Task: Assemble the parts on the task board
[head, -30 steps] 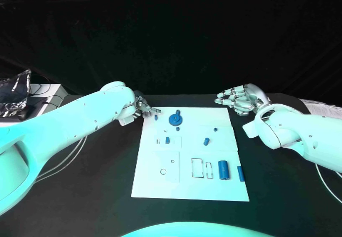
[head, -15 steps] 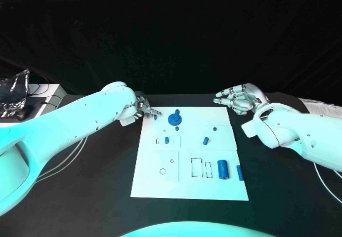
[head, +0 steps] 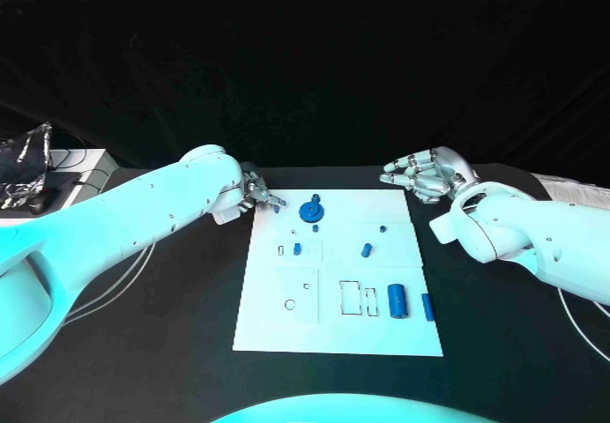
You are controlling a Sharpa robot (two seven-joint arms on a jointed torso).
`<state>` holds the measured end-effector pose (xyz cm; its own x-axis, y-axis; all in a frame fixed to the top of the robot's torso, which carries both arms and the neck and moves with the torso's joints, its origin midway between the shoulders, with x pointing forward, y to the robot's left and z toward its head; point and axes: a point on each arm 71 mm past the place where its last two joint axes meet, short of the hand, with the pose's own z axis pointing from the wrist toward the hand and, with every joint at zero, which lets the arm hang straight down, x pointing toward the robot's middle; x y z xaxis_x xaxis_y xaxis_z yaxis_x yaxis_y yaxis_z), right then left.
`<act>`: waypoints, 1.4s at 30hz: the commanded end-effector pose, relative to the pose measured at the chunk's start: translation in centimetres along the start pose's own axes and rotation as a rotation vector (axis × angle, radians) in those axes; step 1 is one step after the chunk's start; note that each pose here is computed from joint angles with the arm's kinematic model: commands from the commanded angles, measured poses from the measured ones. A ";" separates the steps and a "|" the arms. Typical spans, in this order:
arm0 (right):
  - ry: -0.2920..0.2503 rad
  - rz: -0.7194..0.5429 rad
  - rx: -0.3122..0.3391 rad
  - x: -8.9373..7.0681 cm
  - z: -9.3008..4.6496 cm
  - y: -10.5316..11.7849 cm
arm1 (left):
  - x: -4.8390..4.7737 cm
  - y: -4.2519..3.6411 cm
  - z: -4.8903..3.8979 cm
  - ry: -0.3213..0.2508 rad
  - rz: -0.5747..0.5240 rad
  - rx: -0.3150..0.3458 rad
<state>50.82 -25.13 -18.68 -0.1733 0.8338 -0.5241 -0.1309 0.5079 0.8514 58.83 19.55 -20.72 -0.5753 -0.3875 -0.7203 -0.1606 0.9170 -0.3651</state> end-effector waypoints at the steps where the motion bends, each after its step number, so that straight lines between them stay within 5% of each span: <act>1: 0.006 -0.006 -0.015 0.1 0.0 0.2 | 0.17 -0.33 0.00 0.022 -0.001 0.016; 42: 0.004 -0.009 -0.017 0.0 0.1 0.1 | 0.14 -0.21 -0.15 0.027 -0.060 0.045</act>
<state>50.93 -25.13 -18.68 -0.1713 0.8328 -0.5265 -0.1318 0.5102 0.8499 58.69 19.62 -20.83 -0.5903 -0.4128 -0.6937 -0.1657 0.9030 -0.3964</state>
